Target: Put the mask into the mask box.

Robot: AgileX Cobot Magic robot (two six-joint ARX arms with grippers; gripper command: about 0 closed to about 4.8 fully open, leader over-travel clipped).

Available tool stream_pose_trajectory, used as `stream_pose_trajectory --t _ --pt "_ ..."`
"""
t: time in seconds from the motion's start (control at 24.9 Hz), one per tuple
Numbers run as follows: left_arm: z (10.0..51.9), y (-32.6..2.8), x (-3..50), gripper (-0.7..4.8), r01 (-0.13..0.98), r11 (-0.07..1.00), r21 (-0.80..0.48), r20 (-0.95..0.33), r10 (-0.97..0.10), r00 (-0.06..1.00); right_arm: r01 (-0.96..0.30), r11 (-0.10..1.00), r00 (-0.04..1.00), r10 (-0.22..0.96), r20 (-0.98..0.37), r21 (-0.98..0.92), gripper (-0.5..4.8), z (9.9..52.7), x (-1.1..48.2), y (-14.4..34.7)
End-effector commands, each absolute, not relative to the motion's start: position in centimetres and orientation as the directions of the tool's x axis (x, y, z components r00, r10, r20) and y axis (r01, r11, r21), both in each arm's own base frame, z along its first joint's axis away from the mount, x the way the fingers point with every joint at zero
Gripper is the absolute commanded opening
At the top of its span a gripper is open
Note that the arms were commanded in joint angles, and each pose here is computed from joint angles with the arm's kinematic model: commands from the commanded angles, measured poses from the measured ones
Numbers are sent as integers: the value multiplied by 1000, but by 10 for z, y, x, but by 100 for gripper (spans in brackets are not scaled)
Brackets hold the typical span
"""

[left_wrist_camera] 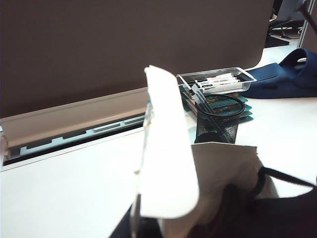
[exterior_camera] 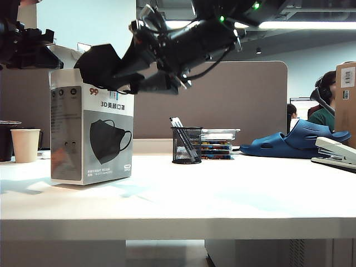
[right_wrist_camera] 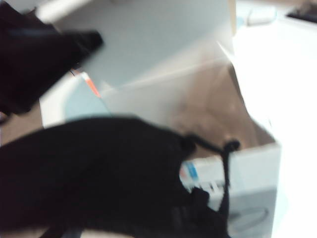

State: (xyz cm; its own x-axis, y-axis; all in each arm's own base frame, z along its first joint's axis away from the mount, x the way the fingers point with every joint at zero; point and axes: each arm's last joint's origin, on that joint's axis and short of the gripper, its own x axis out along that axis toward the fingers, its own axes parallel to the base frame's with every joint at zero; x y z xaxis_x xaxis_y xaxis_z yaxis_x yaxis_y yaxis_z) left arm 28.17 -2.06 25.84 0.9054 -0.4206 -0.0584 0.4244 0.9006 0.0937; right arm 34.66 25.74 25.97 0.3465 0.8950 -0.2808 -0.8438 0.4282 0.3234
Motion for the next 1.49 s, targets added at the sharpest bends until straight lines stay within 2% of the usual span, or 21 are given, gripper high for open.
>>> stream_pose_trajectory --t 0.04,0.24,0.4,0.6,1.04,1.2,1.49 --pt "262 -22 281 -6 452 887 98 -38 -450 892 -870 397 340 912 -230 291 284 276 343 263" --pt "262 -24 280 -6 512 854 95 -37 -511 859 -863 432 386 898 -209 261 284 287 342 271" --pt "262 -24 280 -6 513 853 95 -37 -512 858 -853 452 404 888 -217 260 284 284 345 271" --pt "262 -25 280 -6 539 837 94 -36 -539 842 -841 461 394 881 -263 284 284 263 352 275" --pt "262 -24 280 -6 539 837 94 -36 -539 842 -819 471 361 867 -344 328 287 259 348 270" --pt "262 -24 280 -6 540 837 94 -36 -539 842 -828 454 349 876 -332 329 369 270 344 267" --pt "262 -24 280 -6 540 836 94 -37 -539 841 -837 448 358 883 -304 315 409 283 340 264"
